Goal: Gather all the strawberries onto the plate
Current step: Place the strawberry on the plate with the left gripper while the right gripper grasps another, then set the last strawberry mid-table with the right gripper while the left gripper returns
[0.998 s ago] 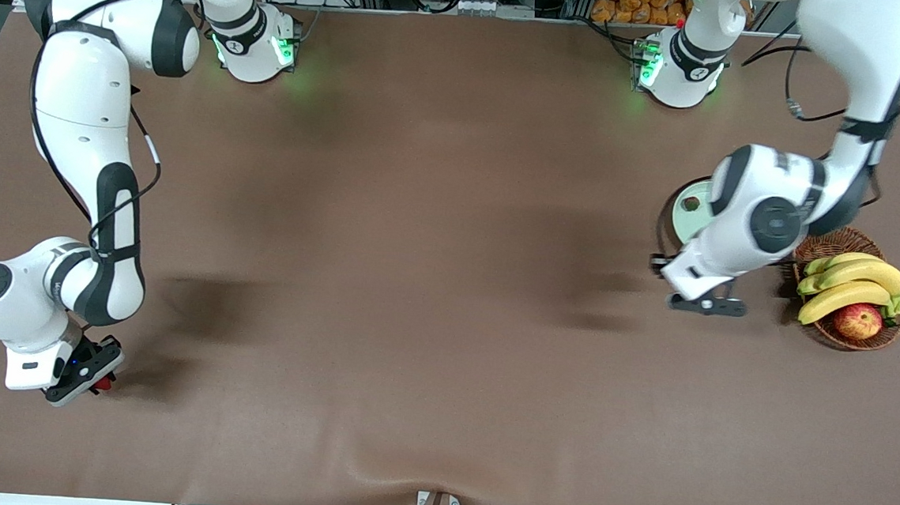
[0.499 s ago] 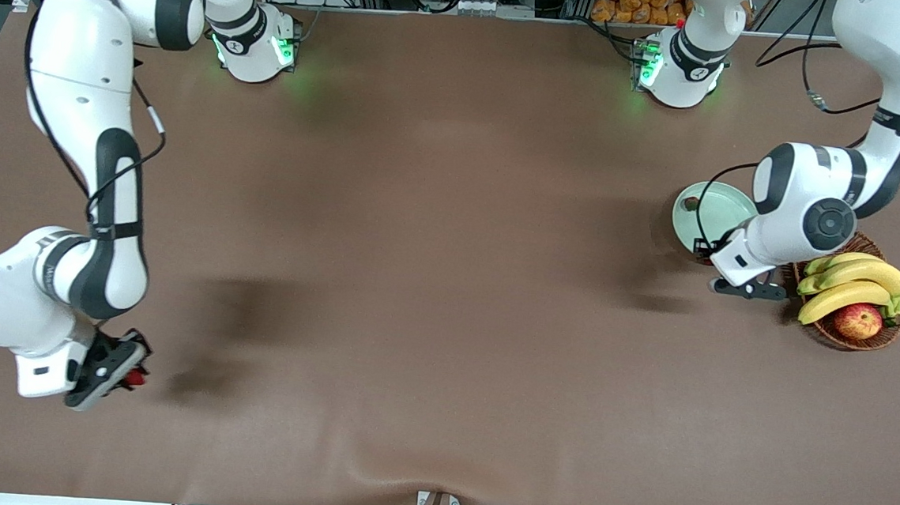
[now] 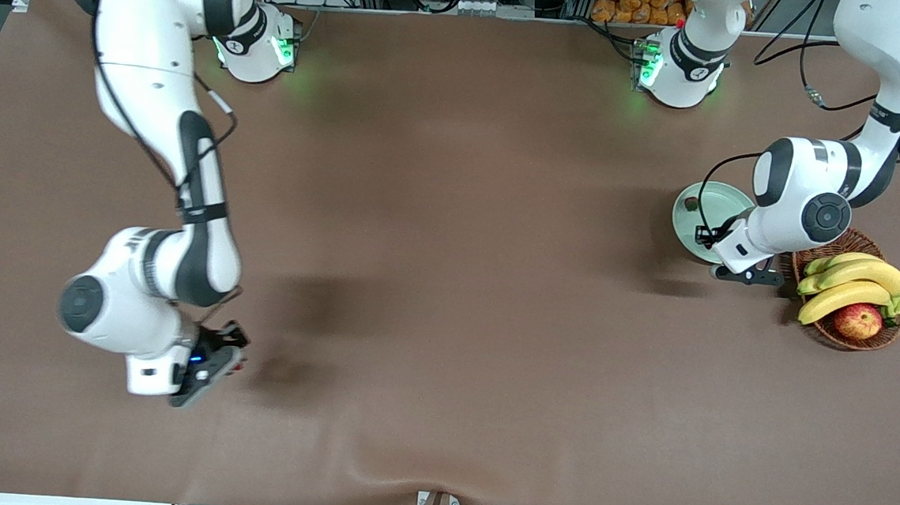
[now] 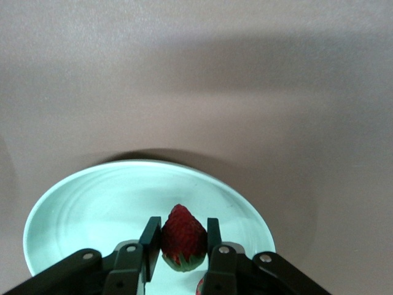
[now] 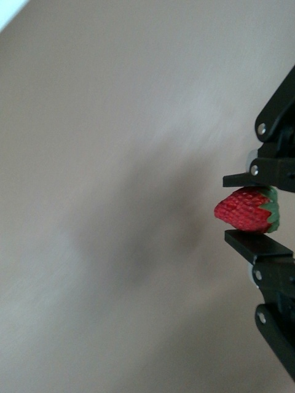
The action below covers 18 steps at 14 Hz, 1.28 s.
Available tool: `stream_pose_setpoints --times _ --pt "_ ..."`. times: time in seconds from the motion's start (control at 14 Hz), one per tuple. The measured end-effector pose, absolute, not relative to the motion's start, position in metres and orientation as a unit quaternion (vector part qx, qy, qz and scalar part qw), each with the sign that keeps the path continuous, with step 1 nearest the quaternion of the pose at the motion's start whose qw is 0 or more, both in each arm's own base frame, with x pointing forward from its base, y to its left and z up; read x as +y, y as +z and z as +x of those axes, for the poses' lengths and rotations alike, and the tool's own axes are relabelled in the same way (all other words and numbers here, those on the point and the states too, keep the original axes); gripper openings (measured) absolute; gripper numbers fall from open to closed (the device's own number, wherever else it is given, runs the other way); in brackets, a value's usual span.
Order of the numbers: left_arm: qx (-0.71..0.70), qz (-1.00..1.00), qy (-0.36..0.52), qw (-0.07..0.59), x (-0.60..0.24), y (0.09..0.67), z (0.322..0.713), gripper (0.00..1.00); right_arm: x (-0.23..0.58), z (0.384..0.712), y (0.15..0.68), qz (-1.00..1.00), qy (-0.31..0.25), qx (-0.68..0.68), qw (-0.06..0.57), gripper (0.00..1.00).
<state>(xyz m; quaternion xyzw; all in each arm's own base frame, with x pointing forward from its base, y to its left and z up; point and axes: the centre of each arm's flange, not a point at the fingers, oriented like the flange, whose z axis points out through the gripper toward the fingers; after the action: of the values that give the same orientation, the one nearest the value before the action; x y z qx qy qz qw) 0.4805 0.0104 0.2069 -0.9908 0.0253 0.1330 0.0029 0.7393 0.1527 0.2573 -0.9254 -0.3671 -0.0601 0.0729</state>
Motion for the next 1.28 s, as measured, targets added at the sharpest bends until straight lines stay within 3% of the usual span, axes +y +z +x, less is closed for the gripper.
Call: stream_pose_setpoints --times 0.14,0.5,0.93,1.28 --pt "0.024 -0.991 0.133 0.003 0.011 0.207 0.480 0.48 0.227 0.720 0.260 -0.945 -0.051 -0.312 0.087 0.34" --pt "0.028 -0.993 0.116 0.004 0.008 0.218 0.488 0.99 0.390 0.649 0.261 -0.973 -0.037 -0.206 0.098 0.34" --pt "0.059 -0.996 0.067 0.002 -0.025 0.254 0.524 1.00 0.490 0.583 0.254 -0.983 -0.062 -0.123 0.118 0.34" --pt "0.072 -0.997 0.035 -0.002 -0.042 0.275 0.553 1.00 0.579 0.503 0.209 -0.982 -0.081 -0.031 0.166 0.34"
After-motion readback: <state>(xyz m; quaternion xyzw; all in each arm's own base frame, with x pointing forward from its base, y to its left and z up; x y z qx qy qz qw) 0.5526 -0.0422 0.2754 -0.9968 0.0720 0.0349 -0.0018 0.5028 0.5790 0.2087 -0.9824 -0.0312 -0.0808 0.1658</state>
